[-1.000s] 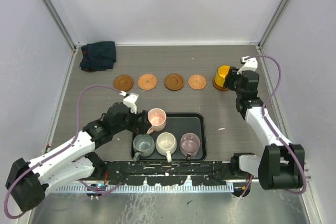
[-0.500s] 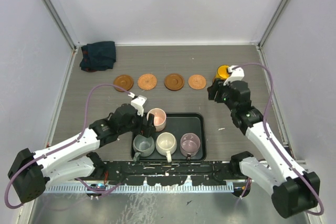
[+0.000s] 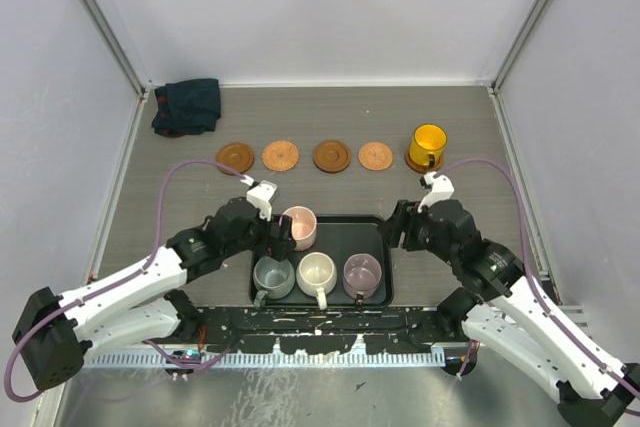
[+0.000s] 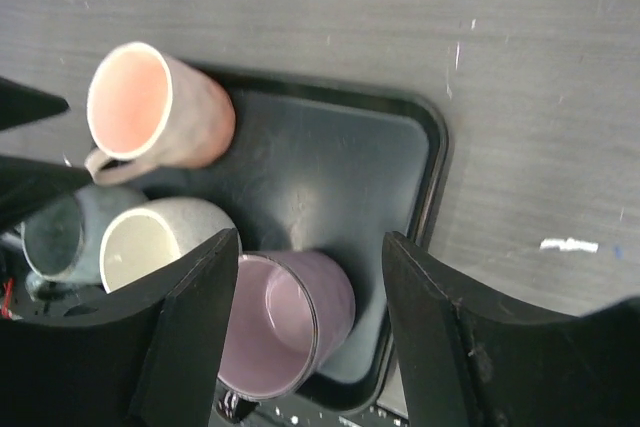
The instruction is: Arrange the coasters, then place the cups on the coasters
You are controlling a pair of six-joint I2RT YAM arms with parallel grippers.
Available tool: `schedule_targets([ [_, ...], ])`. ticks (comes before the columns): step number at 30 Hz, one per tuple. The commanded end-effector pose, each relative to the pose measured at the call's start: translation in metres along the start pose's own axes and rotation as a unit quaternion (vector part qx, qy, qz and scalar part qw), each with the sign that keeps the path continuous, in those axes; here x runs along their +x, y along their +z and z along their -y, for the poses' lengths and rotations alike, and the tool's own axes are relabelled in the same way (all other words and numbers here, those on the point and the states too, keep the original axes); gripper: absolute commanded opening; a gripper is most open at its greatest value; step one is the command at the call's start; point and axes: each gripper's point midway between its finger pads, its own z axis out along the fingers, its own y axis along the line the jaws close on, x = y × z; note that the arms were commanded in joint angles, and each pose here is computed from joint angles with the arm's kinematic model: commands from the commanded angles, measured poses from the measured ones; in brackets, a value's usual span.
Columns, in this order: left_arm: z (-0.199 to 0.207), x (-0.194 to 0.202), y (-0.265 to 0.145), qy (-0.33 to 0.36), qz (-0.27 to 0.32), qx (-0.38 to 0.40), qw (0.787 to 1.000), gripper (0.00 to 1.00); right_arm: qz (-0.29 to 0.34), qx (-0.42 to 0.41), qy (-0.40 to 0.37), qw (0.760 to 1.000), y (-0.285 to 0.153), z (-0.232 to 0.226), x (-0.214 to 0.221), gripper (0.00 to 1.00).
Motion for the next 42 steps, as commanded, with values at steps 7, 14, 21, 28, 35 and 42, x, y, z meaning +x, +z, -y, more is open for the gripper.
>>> schedule_targets([
  [7,0.003,-0.024,-0.010,-0.018,0.055,-0.001,0.998,0.98,-0.118,0.014,0.002,0.993,0.003,0.002,0.058,0.62],
  [14,-0.004,-0.025,-0.012,-0.010,0.056,-0.018,0.998,0.98,-0.162,0.011,-0.053,0.985,0.016,-0.013,0.079,0.54],
  [21,-0.004,-0.030,-0.010,-0.003,0.059,-0.022,0.998,0.98,-0.194,0.035,-0.112,0.974,0.024,-0.022,0.088,0.42],
  [28,-0.005,-0.032,-0.014,-0.004,0.069,-0.022,0.997,0.98,-0.180,0.066,-0.151,0.970,0.037,-0.021,0.077,0.12],
  [35,-0.008,-0.033,-0.016,0.001,0.075,-0.029,0.997,0.98,-0.137,0.107,-0.209,0.962,0.052,-0.015,0.050,0.14],
  [42,-0.009,-0.033,-0.015,0.003,0.076,-0.031,0.997,0.98,-0.094,0.123,-0.274,0.949,0.071,-0.017,0.025,0.23],
])
